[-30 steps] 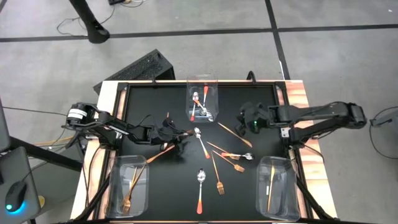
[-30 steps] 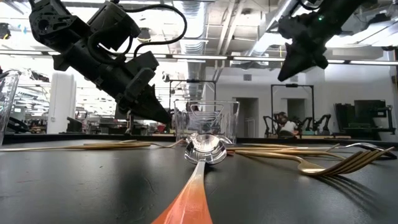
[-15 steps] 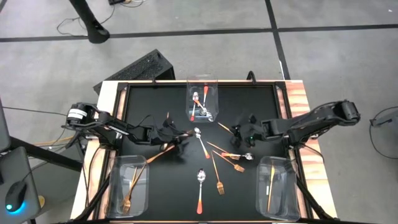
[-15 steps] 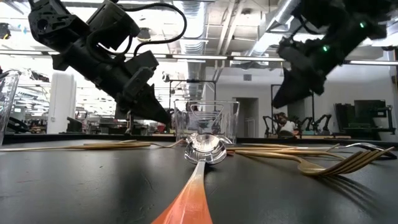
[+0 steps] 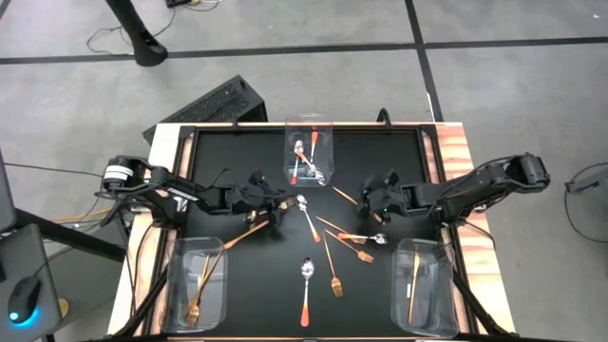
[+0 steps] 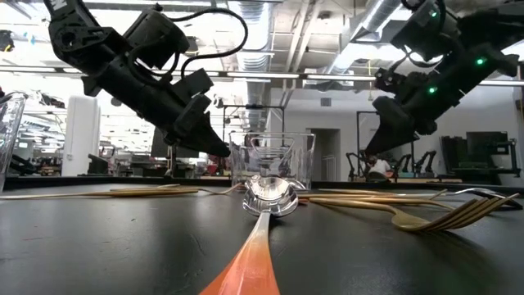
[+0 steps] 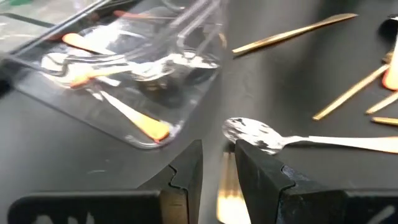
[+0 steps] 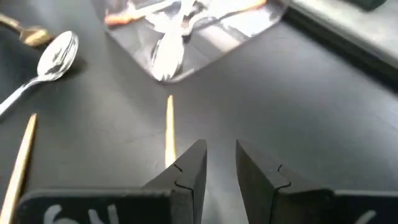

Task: Sort silverware by color (type)
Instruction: Put the gold knife into the bottom right transparent bin

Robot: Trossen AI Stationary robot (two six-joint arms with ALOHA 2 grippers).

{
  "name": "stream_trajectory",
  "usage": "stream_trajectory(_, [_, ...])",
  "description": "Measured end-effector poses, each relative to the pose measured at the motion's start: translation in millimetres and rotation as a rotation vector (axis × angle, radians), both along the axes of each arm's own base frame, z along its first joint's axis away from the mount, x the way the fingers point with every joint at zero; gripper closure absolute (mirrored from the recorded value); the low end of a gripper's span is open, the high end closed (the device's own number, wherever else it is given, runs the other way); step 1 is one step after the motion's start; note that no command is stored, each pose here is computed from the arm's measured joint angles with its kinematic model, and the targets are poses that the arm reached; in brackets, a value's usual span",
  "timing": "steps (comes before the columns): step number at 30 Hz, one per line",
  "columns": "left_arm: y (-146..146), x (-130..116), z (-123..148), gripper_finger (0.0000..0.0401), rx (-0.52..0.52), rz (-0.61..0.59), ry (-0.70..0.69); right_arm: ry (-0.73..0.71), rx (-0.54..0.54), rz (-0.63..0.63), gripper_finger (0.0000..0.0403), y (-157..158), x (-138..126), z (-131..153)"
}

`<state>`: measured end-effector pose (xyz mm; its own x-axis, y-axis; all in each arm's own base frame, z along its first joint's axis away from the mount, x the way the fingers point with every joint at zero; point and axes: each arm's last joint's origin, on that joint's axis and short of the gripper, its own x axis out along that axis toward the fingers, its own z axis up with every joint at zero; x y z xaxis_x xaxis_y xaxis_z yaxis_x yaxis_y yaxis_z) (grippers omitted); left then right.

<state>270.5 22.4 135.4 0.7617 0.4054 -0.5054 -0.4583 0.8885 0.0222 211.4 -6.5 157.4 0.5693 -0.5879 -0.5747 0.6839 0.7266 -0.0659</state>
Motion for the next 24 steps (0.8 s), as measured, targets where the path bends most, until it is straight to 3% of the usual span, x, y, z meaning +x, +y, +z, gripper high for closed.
stream_trajectory(7, [22.8,-2.4,0.8,0.0317,0.005,0.082,-0.008,0.055,-0.06,-0.006,0.0295,-10.9,-0.6,0.2])
stream_trajectory(13, [27.7,-2.4,1.6,0.0317,-0.024,0.092,-0.03,0.054,-0.002,0.006,0.0295,-18.8,-0.6,-0.8])
stream_trajectory(19, [15.7,-1.0,-0.4,0.0317,-0.066,-0.004,-0.013,0.041,0.041,0.03,0.0295,-17.3,0.2,-1.2])
stream_trajectory(24, [-4.2,-0.4,-2.6,0.0317,-0.06,-0.087,0.023,-0.001,0.172,0.054,0.0296,-14.2,0.9,-2.7])
